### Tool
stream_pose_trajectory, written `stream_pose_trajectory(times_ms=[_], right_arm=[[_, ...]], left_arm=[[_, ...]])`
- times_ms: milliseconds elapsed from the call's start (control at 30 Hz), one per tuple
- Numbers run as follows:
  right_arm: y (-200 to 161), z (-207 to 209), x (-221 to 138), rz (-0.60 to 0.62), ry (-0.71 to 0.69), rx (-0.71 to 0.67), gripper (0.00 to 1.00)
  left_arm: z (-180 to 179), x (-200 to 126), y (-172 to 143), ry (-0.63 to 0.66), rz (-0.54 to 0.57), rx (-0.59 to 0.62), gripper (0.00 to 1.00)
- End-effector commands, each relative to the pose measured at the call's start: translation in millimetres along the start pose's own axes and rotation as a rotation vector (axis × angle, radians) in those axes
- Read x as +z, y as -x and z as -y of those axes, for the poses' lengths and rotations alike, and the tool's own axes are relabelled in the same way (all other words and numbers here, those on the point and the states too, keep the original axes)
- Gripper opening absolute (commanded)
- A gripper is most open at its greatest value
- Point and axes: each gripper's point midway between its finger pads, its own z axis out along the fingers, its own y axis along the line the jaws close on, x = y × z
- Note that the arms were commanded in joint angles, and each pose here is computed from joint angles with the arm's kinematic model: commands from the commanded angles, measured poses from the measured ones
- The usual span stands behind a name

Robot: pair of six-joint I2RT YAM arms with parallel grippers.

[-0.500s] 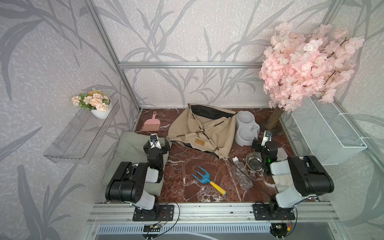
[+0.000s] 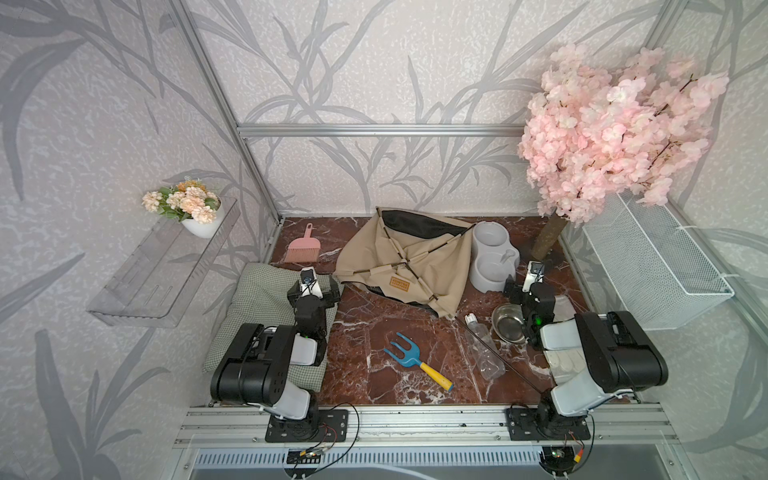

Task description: Install the tent frame in the tent.

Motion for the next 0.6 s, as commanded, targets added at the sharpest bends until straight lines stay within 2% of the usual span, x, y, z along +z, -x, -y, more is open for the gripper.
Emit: stream_pose_trajectory(times_ms=[0, 100, 167, 267, 400, 500, 567], right_arm=[[8.8, -0.3, 1.7, 0.019, 0.007, 0.009, 0.99], [10.3, -0.2, 0.7, 0.026, 0.007, 0.007, 0.99], [23.4, -3.3, -7.2, 0.034, 0.016, -0.006, 0.99], [42.5, -7.9, -21.5, -0.03, 0.012, -0.014, 0.99], [55.4, -16.2, -49.6, -0.109, 0.06, 0.022, 0.99], [49.3, -7.7, -74.8, -0.229, 0.007, 0.108, 0.99], [38.8, 0.3, -95.9, -0.359, -0.04, 0.162, 0.99]], left_arm=[[1.5, 2.1, 9.5, -0.006, 0.029, -0.004, 1.0], [1.8, 0.8, 12.5, -0.008, 0.041, -0.002, 1.0], [10.9, 1.1, 18.2, -0.055, 0.035, 0.028, 1.0], [10.8, 9.4, 26.0, -0.019, -0.053, 0.042, 1.0], [6.9, 5.6, 31.1, 0.018, -0.096, 0.0, 1.0], [4.6, -1.6, 31.6, 0.026, -0.13, -0.069, 1.0], [2.8, -5.7, 34.1, 0.038, -0.163, -0.12, 1.0]])
